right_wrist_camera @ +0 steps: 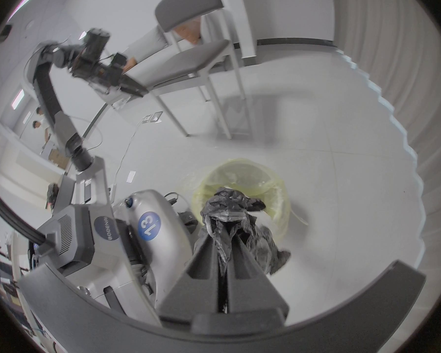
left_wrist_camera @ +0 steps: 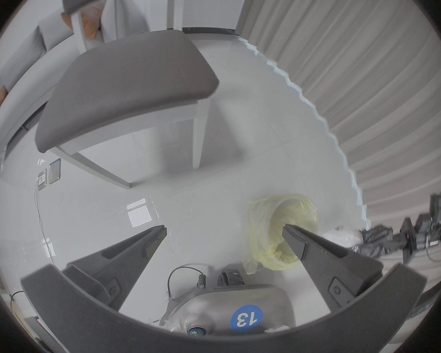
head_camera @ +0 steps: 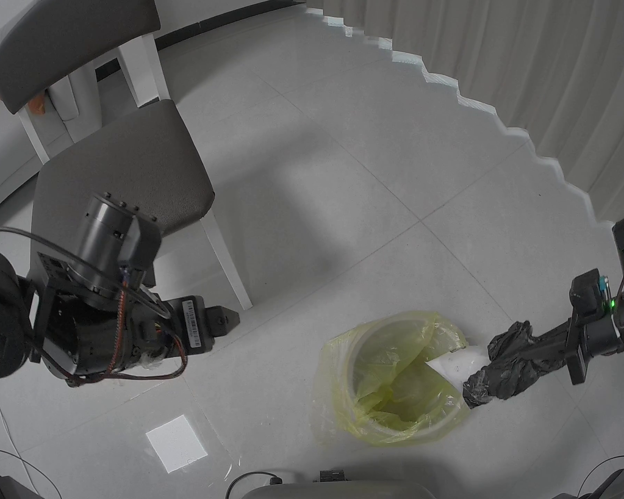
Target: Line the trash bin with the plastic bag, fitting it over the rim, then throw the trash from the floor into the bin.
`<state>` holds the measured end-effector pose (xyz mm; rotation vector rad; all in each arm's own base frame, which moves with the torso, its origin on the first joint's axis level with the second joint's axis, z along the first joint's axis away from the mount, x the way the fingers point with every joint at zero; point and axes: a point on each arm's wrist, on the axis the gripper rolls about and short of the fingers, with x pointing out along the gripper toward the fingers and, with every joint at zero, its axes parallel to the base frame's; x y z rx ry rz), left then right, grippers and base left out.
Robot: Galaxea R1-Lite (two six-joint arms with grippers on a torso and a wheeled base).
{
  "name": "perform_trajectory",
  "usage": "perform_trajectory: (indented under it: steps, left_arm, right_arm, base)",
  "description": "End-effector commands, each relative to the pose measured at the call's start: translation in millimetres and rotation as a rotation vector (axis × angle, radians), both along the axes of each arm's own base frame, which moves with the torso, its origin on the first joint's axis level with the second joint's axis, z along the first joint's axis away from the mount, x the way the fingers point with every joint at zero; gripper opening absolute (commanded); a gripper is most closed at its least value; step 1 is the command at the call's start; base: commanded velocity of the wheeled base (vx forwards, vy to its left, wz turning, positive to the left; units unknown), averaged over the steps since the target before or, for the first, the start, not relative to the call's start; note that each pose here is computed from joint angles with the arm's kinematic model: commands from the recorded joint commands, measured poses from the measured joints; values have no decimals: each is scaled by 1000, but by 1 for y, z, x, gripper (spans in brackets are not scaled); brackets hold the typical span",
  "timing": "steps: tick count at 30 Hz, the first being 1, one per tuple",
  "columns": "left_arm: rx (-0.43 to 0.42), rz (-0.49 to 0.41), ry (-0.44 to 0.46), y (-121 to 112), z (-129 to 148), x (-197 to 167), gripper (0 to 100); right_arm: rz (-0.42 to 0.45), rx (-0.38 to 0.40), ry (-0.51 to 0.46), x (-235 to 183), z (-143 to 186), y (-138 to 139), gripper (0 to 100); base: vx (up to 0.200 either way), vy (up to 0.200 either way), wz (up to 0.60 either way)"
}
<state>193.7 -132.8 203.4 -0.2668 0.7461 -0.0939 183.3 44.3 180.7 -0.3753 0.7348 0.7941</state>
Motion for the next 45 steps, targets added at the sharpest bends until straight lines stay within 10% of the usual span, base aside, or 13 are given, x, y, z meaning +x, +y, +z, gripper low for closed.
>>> perform_trajectory:
  steps: [1,25,45]
  left_arm:
    - [-21,43,-31,13,9,-3,100]
    - [-36,108,-68,32,18,-4,100]
    - [-64,136,-112,37,31,2,100]
  right_arm:
    - [54,-9,15,-9,-5,9,0]
    - [133,-45,123,90,-48,56,0]
    - [147,-98,195,114,-84,42,0]
  base:
    - [0,0,0]
    - [0,0,0]
    - [0,0,0]
